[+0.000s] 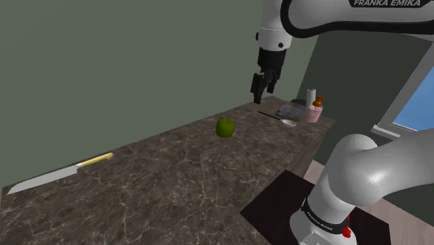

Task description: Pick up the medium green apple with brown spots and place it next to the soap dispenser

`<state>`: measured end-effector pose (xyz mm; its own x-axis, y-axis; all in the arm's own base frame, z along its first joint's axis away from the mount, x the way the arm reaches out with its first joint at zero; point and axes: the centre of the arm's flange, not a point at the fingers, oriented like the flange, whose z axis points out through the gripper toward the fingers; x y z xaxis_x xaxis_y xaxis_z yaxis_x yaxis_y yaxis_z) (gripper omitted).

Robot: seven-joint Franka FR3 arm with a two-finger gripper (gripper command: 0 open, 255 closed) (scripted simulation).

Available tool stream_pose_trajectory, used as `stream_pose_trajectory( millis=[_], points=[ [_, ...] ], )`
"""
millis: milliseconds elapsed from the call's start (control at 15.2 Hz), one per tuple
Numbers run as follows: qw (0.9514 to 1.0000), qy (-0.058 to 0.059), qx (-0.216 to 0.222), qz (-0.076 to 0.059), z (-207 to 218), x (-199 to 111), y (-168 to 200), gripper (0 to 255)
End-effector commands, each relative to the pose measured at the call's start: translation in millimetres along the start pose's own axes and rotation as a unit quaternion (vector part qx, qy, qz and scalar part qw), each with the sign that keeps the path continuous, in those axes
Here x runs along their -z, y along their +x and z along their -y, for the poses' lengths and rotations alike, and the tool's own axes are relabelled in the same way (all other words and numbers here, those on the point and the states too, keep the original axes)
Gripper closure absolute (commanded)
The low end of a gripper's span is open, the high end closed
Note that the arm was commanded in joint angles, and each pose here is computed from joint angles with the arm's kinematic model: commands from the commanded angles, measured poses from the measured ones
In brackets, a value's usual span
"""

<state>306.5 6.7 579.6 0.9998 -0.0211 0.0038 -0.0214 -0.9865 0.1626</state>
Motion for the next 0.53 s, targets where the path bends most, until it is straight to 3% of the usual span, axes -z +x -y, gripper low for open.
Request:
stream_pose_trajectory(
  millis=[0,198,462],
  points=[
    [1.0,0.0,0.0,0.0,0.0,0.0,0.0,0],
    [0.9987,0.006,0.05,0.004,-29.4,-22.8,18.2,0],
    [0.993,0.013,0.117,0.009,-65.0,-53.9,46.5,0]
  ],
)
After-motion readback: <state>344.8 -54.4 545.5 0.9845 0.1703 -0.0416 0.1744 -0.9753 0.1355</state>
